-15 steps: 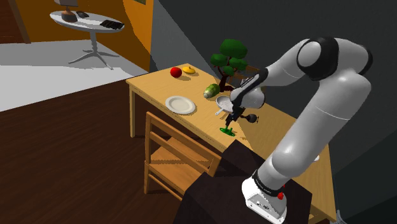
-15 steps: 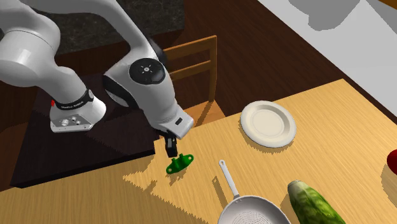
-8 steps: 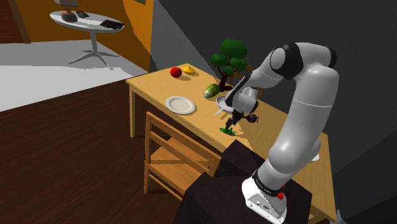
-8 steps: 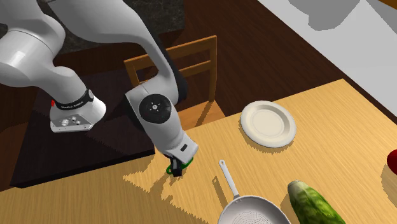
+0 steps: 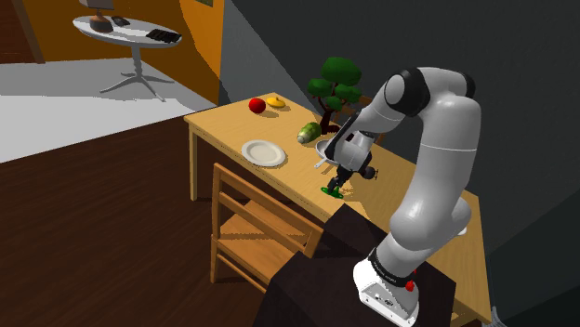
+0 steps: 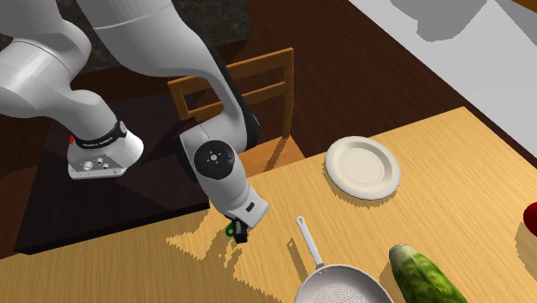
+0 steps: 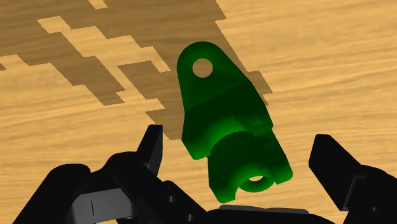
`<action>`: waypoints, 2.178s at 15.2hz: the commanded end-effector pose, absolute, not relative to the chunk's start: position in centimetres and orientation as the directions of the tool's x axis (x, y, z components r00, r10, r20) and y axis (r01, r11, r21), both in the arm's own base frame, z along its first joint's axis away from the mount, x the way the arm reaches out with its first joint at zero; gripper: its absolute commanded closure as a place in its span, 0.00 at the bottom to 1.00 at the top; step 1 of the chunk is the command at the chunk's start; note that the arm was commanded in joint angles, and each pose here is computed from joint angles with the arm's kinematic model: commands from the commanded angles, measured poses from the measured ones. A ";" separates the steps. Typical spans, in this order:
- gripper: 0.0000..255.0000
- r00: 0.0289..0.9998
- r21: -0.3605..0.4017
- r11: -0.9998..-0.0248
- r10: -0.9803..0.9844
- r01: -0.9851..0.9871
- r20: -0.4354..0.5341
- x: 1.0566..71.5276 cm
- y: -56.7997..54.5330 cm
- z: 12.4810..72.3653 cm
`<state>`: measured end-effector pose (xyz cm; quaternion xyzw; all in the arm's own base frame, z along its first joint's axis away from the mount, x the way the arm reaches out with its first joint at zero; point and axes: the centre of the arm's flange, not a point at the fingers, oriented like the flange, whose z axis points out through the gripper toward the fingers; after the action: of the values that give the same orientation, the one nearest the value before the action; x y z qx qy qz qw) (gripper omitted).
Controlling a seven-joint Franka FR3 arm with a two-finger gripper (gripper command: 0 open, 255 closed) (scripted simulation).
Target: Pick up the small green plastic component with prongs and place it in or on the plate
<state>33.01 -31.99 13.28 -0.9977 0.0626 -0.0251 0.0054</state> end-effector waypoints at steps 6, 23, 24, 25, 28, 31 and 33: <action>1.00 0.991 -0.014 -0.992 -0.125 -0.125 0.050 33.0 -32.0 13.2; 1.00 0.991 -0.014 -0.992 -0.125 -0.125 0.050 33.0 -32.0 17.4; 1.00 0.991 -0.014 -0.992 -0.125 -0.125 0.050 33.0 -32.0 17.9; 1.00 0.991 -0.014 -0.992 -0.125 -0.125 0.050 33.0 -32.0 18.5; 1.00 0.991 -0.014 -0.992 -0.125 -0.125 0.050 33.0 -32.0 20.1; 1.00 0.991 -0.014 -0.992 -0.125 -0.125 0.050 33.0 -32.0 21.6; 1.00 0.991 -0.014 -0.992 -0.125 -0.125 0.050 34.3 -31.7 21.9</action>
<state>33.73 -31.82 21.66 -0.9977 0.0626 -0.0254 0.0053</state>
